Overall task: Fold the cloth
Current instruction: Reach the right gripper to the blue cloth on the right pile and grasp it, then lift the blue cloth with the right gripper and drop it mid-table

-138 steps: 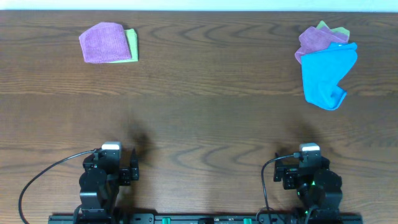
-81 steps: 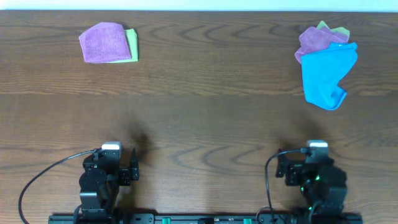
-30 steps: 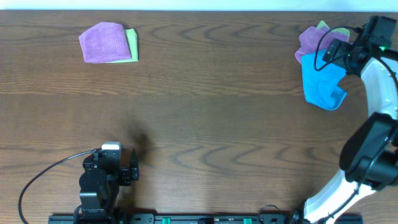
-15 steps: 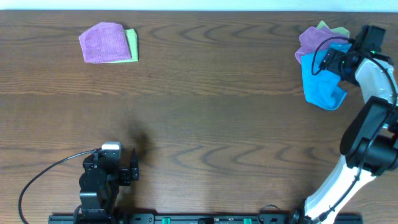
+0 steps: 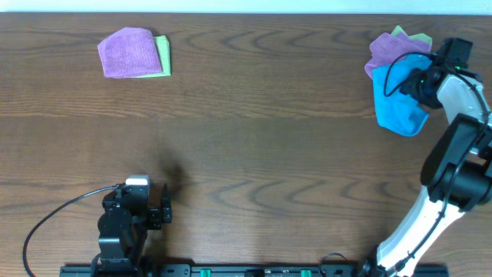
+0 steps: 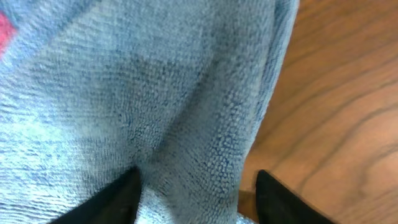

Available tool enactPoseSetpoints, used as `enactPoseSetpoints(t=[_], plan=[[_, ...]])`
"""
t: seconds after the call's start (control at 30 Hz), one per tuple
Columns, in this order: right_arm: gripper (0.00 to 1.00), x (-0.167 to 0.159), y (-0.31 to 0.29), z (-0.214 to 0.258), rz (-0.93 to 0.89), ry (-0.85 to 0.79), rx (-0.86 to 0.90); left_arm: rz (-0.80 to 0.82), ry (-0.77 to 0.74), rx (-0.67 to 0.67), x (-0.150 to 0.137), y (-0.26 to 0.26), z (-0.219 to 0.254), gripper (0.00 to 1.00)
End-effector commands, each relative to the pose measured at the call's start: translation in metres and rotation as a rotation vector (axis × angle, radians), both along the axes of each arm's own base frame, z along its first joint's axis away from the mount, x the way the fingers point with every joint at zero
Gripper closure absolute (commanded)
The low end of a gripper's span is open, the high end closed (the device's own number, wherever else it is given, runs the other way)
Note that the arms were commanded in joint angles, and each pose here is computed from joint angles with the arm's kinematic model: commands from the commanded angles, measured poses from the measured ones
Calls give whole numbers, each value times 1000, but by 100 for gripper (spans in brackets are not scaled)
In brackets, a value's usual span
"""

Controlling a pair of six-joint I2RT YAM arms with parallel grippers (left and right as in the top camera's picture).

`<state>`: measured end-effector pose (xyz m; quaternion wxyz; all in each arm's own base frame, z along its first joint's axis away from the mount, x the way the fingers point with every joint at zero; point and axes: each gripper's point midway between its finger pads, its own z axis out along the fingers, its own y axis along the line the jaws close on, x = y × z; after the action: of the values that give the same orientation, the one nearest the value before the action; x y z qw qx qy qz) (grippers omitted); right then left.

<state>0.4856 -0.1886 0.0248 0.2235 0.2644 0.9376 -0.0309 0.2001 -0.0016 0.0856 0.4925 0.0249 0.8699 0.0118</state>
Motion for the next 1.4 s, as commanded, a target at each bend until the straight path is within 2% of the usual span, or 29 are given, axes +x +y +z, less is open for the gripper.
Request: enactPoseSetpoints(t=[0.0, 0.03, 0.17, 0.3, 0.53, 0.73, 1.03, 1.37], plan=[[58, 2, -2, -10, -5, 3, 23, -1, 2, 22, 0, 2, -2, 5], [64, 2, -2, -10, -3, 3, 26, -1, 2, 22, 0, 2, -2, 5], [99, 2, -1, -10, -2, 3, 29, -1, 2, 22, 0, 2, -2, 5], [99, -2, 7, -1, 46, 10, 49, -1, 2, 22, 0, 2, -2, 5], [99, -8, 41, 85, 203, -56, -11, -1, 2, 22, 0, 2, -2, 5], [99, -36, 87, 143, 310, -60, -27, -1, 2, 22, 0, 2, -2, 5], [99, -80, 191, 188, 579, -36, 2, -1, 2, 22, 0, 2, -2, 5], [99, -85, 328, 219, 924, -201, 35, -1, 2, 22, 0, 2, -2, 5]])
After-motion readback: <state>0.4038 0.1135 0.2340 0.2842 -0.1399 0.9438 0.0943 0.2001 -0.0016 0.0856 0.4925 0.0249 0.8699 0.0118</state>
